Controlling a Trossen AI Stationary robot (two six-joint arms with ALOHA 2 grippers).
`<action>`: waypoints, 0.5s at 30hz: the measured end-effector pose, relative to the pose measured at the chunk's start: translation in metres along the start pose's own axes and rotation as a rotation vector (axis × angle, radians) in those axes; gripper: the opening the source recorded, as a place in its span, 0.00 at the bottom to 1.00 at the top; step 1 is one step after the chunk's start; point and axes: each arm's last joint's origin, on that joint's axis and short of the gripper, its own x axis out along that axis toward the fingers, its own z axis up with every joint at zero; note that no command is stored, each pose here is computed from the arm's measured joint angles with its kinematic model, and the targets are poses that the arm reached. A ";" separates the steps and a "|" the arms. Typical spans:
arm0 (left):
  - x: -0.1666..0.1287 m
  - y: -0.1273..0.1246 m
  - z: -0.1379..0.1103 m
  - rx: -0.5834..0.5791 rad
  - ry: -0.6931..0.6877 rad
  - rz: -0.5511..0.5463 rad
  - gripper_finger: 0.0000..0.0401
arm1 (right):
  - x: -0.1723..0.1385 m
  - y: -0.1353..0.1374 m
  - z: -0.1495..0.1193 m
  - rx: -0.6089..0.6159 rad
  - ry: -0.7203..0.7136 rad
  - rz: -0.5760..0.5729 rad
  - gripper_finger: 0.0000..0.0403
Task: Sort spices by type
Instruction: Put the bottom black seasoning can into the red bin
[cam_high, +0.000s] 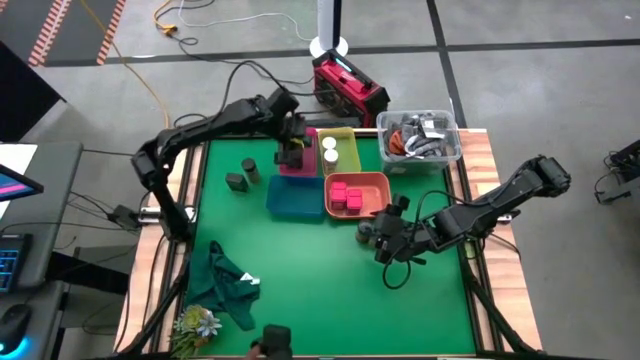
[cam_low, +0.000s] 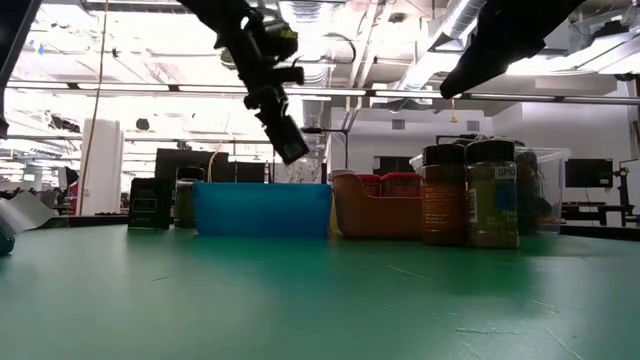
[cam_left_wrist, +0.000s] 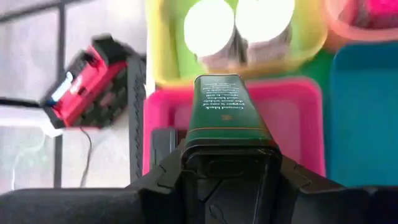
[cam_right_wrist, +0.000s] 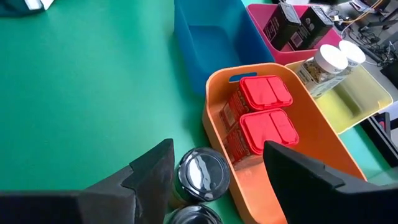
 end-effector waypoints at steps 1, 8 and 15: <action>0.004 0.002 -0.003 -0.001 0.017 -0.007 0.32 | 0.000 0.000 0.000 0.004 -0.004 0.002 0.68; 0.042 0.004 -0.009 0.044 0.098 0.001 0.32 | 0.002 0.002 0.002 0.015 -0.016 0.007 0.68; 0.064 0.004 -0.016 0.065 0.164 -0.015 0.32 | 0.001 0.002 0.003 0.019 -0.021 0.008 0.68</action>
